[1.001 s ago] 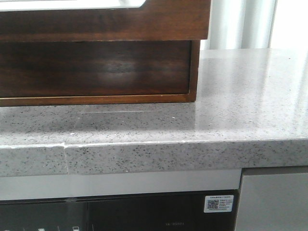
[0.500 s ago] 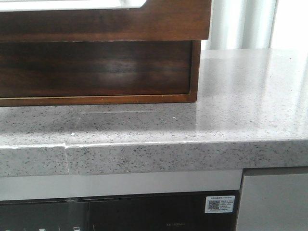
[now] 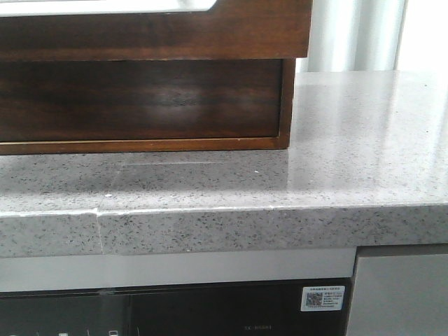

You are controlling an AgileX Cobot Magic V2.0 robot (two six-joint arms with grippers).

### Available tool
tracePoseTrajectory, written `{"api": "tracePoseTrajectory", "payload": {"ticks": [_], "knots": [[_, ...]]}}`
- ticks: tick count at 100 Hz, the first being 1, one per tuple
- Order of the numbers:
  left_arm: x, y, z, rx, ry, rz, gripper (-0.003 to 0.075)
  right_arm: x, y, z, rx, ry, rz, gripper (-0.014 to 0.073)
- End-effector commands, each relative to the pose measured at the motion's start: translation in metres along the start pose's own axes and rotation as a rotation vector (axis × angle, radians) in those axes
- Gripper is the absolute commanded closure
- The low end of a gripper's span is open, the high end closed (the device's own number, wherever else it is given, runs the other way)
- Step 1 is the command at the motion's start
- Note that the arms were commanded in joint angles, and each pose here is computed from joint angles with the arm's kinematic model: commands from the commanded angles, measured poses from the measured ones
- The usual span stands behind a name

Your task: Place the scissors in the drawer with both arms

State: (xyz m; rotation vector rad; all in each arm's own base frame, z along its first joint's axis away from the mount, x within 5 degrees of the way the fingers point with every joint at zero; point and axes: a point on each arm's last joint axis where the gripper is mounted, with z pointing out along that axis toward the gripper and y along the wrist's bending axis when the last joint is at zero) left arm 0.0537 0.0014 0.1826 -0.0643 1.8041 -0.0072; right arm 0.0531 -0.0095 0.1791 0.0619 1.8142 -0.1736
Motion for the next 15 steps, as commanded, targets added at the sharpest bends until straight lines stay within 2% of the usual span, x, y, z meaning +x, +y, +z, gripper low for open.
{"api": "tracePoseTrajectory", "payload": {"ticks": [1, 15], "knots": [[-0.0013, -0.0002, -0.0009, 0.004, -0.073, -0.007, 0.0717, 0.0013, 0.0001, -0.0002, 0.005, -0.031, 0.001, 0.0701], [-0.0013, -0.0002, -0.0009, 0.004, -0.073, -0.007, 0.0717, 0.0013, 0.0001, -0.0002, 0.005, -0.031, 0.001, 0.0701]]}}
